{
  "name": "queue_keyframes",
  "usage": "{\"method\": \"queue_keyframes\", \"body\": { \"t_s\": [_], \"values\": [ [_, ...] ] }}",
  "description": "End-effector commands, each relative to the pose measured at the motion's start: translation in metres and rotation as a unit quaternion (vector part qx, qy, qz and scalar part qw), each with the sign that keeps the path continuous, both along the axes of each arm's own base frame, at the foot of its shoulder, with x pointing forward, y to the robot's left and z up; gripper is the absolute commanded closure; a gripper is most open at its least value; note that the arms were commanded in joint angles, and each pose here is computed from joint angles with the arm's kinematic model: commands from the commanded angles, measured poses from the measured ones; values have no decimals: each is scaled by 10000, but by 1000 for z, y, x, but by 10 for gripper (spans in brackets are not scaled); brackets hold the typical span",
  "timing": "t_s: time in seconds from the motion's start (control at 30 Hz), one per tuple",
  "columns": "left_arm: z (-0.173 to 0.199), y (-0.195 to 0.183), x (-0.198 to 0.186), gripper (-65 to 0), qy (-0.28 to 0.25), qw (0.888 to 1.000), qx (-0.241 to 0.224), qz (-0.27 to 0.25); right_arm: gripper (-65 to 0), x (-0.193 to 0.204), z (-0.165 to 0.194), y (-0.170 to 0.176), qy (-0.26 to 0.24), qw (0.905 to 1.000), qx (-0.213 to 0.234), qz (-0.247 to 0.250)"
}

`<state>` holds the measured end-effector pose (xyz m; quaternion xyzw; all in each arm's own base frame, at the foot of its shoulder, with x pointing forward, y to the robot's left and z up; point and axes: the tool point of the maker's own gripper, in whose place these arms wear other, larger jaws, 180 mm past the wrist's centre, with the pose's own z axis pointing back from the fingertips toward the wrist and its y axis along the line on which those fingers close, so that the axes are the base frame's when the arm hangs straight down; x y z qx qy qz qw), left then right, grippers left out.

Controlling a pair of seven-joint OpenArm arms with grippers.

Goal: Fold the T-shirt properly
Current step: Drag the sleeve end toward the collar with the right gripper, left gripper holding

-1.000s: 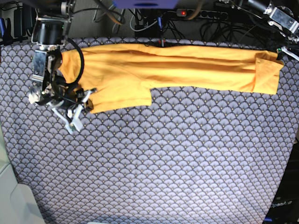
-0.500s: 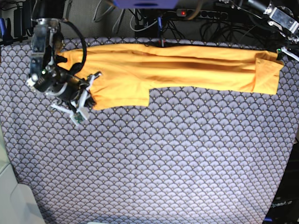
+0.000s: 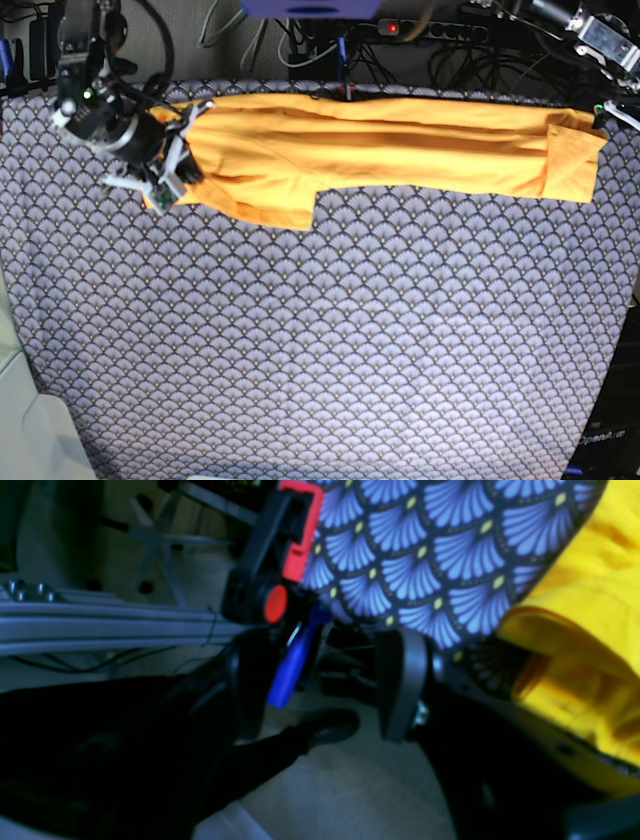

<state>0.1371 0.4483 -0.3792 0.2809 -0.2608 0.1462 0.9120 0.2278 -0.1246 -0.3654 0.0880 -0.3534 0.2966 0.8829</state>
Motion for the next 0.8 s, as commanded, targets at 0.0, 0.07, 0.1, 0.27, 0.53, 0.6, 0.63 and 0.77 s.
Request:
{"method": "queue_keyframes", "body": {
  "t_s": [0.0, 0.07, 0.1, 0.27, 0.53, 0.6, 0.63, 0.77],
  "values": [
    [22, 9, 13, -332, -259, 9993, 271, -22, 0, 5, 10, 0, -227, 9997, 66, 26],
    [34, 7, 20, -332, -397, 9985, 386, -24, 0, -2, 7, 1, -183, 9998, 123, 32],
    [34, 3, 21, -330, -407, 9985, 363, -2, 0, -4, 6, 1, -178, 9997, 143, 27],
    [49, -13, 40, -222, -514, 9974, 467, -211, 0, -11, 2, 2, -93, 9998, 158, 27],
    [12, -46, 62, 0, -334, 9974, -46, -632, 0, -29, -6, 3, 59, 9997, 236, 24],
    [-3, -54, 66, 0, -257, 9968, -262, -711, 0, -34, -7, 5, 57, 9995, 307, 29],
    [-8, -56, 66, 0, -238, 9967, -338, -705, 0, -37, -7, 5, 66, 9995, 321, 36],
    [-21, -61, 66, 0, -191, 9959, -520, -722, 0, -40, -9, -2, 94, 9997, 220, 97]
  ]
}}
